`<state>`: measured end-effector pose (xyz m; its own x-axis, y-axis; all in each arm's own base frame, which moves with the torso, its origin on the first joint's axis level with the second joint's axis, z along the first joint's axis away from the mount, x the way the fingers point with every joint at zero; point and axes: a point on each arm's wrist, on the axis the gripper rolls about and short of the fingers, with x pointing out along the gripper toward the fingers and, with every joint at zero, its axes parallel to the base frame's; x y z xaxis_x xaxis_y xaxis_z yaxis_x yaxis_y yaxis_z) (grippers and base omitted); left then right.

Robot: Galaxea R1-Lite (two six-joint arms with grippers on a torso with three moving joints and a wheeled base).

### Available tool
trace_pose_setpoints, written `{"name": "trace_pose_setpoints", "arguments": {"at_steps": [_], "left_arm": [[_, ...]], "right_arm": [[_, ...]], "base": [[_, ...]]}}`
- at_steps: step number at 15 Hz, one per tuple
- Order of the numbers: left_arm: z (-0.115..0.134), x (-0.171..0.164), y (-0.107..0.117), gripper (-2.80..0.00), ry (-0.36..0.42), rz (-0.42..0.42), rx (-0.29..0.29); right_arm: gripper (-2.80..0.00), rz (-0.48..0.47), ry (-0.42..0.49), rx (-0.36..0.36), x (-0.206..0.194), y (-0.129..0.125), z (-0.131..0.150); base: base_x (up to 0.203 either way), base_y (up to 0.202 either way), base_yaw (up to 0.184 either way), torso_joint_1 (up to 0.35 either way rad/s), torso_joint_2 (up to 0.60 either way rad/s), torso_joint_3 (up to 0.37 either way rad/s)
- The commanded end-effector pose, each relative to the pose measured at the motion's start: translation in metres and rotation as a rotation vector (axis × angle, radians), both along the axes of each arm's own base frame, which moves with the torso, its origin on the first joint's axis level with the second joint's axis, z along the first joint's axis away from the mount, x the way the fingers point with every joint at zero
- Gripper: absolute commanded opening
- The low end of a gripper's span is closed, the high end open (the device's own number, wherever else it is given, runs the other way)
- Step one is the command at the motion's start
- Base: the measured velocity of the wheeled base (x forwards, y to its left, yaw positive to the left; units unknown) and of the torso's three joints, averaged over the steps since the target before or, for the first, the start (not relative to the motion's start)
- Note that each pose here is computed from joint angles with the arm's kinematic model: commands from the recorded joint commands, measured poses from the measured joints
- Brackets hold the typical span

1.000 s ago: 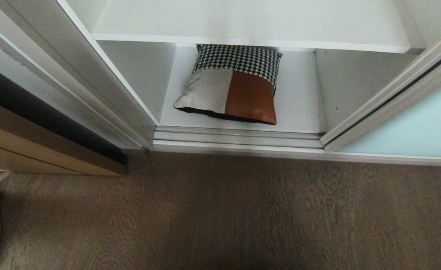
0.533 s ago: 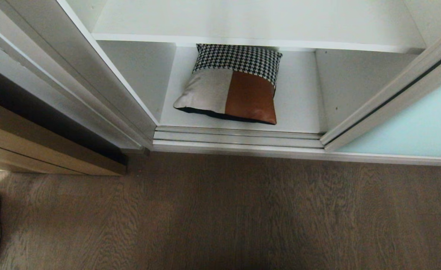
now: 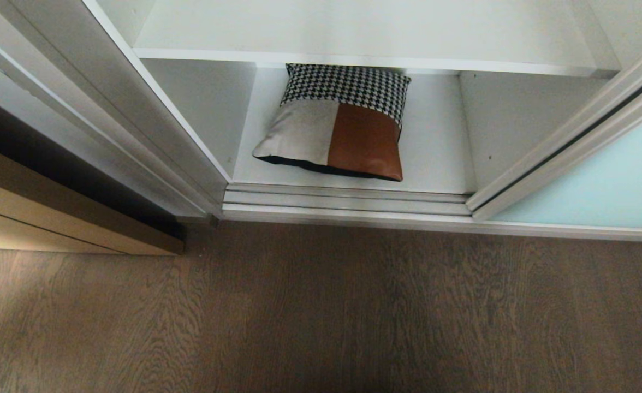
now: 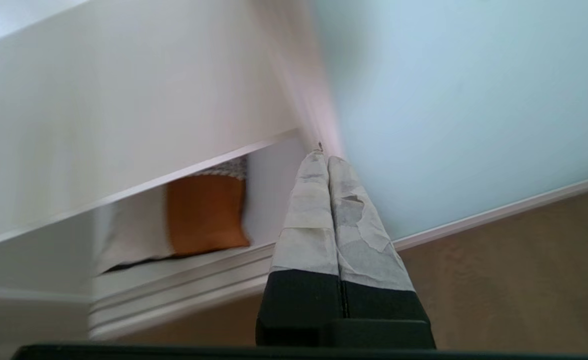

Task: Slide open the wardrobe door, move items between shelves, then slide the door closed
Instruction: Close the door

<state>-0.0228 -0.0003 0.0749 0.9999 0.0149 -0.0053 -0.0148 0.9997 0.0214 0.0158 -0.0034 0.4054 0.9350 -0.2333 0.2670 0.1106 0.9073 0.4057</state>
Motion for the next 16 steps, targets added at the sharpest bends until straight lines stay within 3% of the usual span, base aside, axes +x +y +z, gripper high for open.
{"name": "trace_pose_setpoints", "arguments": {"at_steps": [1, 13, 16], "left_arm": [[0.000, 0.000, 0.000, -2.80, 0.004, 0.000, 0.000], [0.000, 0.000, 0.000, -2.80, 0.004, 0.000, 0.000], [0.000, 0.000, 0.000, -2.80, 0.004, 0.002, 0.000]], "right_arm": [[-2.80, -0.026, 0.046, 0.018, 0.026, -0.011, -0.002], [-2.80, 0.062, 0.172, 0.065, 0.085, -0.035, -0.016], [-2.80, 0.073, 0.156, 0.055, 0.102, -0.042, -0.014]], "base": [[0.000, 0.000, 0.000, 0.000, 0.00, 0.000], [0.000, 0.000, 0.000, 0.000, 0.00, 0.000], [0.000, 0.000, 0.000, 0.000, 0.00, 0.000]]}}
